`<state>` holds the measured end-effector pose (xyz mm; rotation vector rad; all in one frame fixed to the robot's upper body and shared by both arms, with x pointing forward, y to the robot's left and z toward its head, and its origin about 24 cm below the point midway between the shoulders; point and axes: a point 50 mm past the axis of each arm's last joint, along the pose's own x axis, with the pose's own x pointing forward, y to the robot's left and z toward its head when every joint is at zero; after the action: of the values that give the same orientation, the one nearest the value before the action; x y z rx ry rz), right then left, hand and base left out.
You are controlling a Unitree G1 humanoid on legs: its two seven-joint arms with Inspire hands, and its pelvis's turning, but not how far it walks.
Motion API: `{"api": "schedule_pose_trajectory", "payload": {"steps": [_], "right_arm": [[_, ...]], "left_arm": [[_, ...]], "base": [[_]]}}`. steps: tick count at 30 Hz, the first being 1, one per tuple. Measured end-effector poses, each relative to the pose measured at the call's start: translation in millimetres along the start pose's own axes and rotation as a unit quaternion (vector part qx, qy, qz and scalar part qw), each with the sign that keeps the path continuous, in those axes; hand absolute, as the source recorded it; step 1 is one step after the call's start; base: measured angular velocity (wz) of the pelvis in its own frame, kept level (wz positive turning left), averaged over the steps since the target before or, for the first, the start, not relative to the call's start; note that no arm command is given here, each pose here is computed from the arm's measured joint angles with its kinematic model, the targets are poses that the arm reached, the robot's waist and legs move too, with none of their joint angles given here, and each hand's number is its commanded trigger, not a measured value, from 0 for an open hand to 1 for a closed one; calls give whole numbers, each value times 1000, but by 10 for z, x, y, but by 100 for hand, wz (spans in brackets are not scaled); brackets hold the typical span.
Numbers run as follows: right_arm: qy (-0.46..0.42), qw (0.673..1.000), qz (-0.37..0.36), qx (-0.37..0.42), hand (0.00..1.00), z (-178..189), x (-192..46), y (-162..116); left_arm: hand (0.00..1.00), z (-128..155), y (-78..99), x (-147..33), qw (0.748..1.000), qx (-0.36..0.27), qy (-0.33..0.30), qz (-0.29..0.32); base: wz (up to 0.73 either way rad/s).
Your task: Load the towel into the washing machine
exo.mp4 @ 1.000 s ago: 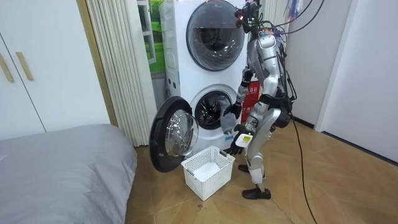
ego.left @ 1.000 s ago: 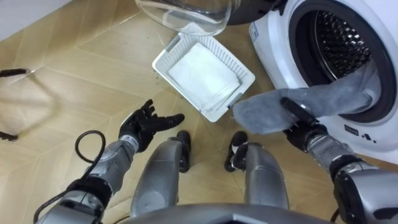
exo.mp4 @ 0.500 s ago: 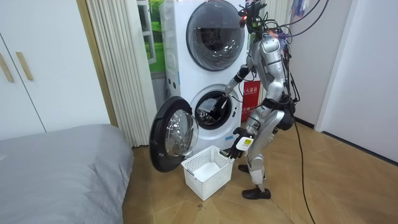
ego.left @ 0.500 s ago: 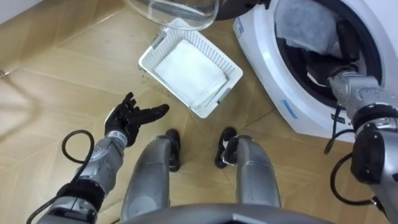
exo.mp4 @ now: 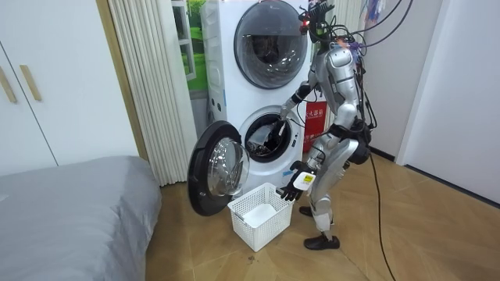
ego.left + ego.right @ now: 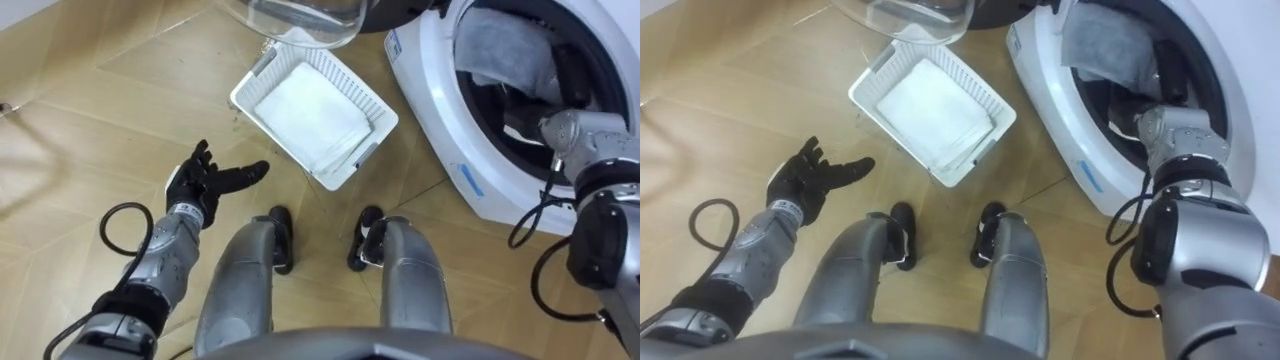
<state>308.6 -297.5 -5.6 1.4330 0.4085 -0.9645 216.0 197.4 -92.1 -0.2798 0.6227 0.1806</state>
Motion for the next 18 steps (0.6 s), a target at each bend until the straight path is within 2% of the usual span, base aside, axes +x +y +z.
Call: {"api": "schedule_pose_trajectory", "payload": {"steps": [9,18], "right_arm": [[-48,997,-51,36,0,122,-1,-85],[-71,994,-64,57,0,187,4,-163]], "left_arm": [[0,24,-42,10,1000,9,-10,-6],[0,35,-126,27,1000,15,-11,-21]], "base": [[0],[-5]]}}
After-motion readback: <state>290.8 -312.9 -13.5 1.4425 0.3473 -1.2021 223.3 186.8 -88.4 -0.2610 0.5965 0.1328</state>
